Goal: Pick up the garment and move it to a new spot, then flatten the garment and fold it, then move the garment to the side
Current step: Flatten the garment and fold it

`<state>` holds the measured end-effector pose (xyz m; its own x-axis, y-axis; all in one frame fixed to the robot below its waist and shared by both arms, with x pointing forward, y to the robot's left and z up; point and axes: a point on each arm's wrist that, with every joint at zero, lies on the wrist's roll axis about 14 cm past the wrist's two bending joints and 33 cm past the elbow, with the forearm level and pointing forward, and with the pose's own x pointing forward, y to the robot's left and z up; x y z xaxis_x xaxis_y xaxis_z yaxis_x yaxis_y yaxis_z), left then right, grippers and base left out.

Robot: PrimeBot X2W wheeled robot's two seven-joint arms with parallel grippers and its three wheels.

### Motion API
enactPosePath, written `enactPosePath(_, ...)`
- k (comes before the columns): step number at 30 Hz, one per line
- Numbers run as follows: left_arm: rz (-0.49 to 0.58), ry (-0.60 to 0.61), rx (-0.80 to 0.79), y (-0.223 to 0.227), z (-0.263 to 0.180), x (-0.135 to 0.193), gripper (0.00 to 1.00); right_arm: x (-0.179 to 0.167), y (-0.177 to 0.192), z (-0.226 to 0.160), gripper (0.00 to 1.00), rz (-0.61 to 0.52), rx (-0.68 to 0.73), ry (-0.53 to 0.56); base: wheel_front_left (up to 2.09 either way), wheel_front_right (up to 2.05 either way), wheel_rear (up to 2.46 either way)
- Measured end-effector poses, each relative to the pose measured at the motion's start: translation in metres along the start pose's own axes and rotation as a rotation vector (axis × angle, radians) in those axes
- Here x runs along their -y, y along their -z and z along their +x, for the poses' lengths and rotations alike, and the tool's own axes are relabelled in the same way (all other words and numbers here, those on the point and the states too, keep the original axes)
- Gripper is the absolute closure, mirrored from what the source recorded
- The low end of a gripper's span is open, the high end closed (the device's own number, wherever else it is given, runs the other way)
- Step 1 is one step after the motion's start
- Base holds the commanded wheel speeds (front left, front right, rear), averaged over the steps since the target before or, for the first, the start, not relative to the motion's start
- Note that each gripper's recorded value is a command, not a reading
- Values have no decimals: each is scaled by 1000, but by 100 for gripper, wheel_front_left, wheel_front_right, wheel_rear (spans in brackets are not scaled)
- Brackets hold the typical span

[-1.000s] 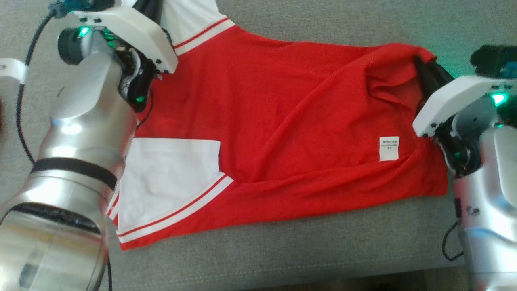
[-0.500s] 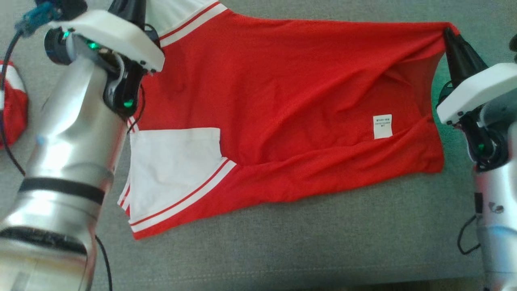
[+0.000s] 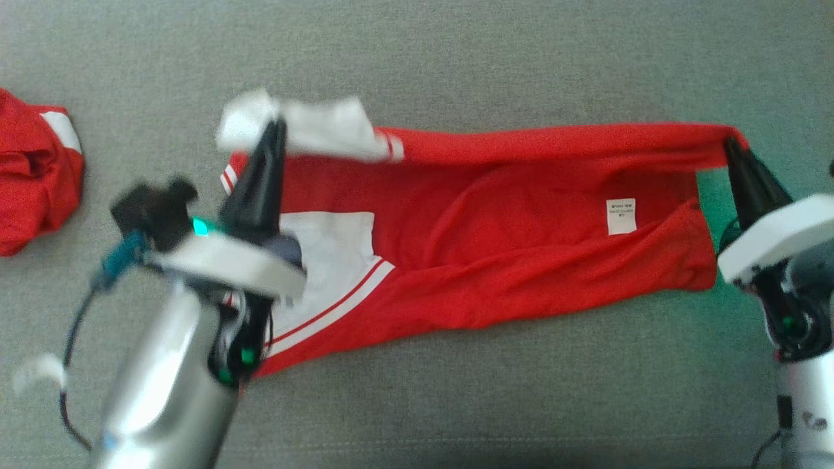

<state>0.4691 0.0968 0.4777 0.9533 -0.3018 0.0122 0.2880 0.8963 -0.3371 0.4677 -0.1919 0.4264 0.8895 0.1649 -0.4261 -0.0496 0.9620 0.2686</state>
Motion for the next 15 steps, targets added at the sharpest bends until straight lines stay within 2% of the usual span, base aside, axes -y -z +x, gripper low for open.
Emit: enactPosePath(15, -150, -161, -233, 59, -86, 1, 100, 6, 37, -29, 100, 25, -76, 40, 0, 0, 0)
